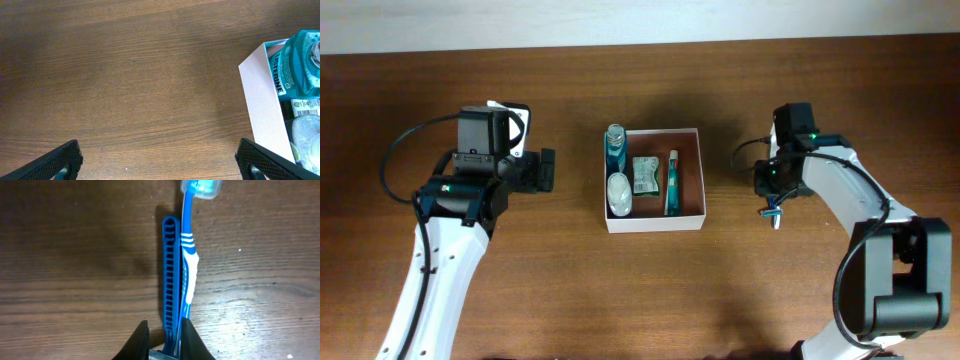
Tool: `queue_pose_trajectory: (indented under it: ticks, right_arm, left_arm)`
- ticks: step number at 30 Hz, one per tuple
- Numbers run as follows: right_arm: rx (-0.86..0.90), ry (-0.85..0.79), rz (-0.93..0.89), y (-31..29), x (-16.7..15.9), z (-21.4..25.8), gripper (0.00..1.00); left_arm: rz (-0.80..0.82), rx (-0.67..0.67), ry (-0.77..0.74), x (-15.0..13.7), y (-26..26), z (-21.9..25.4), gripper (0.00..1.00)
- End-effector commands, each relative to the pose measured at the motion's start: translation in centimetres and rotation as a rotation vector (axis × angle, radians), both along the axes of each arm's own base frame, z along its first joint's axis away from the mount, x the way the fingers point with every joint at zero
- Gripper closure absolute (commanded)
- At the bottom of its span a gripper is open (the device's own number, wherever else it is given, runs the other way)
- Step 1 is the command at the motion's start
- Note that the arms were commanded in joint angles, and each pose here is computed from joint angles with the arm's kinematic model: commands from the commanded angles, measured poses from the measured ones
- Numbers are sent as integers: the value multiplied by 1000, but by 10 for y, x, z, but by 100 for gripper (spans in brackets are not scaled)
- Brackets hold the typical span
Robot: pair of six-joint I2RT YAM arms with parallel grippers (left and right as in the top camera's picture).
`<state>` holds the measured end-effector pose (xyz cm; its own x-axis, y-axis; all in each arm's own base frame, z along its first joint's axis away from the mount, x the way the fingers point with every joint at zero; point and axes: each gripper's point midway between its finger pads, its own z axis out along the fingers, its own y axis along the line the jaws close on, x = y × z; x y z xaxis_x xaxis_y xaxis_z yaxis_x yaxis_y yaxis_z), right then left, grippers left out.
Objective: Pack container
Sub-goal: 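Lower the right gripper and close it on the blue comb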
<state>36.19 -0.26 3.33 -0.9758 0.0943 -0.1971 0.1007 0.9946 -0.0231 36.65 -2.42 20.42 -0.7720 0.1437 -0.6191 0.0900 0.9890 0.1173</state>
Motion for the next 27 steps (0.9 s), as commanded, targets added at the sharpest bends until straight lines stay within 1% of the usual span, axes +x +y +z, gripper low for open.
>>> queue_pose_trajectory:
  ticks: [1,9,18,21,27]
  right_arm:
    - [-13,6,-3,-2,-4,-9,84]
    - [-13,-12,-2,-3,-4,-21,83]
    - [-18,20,24,-2,-4,-39,83]
    - [-18,31,23,-2,-5,-45,80]
    - [-18,47,23,-3,-5,-55,80]
  left_arm:
    - [-14,4,0,2,0,0,0]
    - [-14,4,0,2,0,0,1]
    - [-14,4,0,2,0,0,0]
    - [-14,4,0,1,0,0,0]
    - [-14,4,0,2,0,0,0]
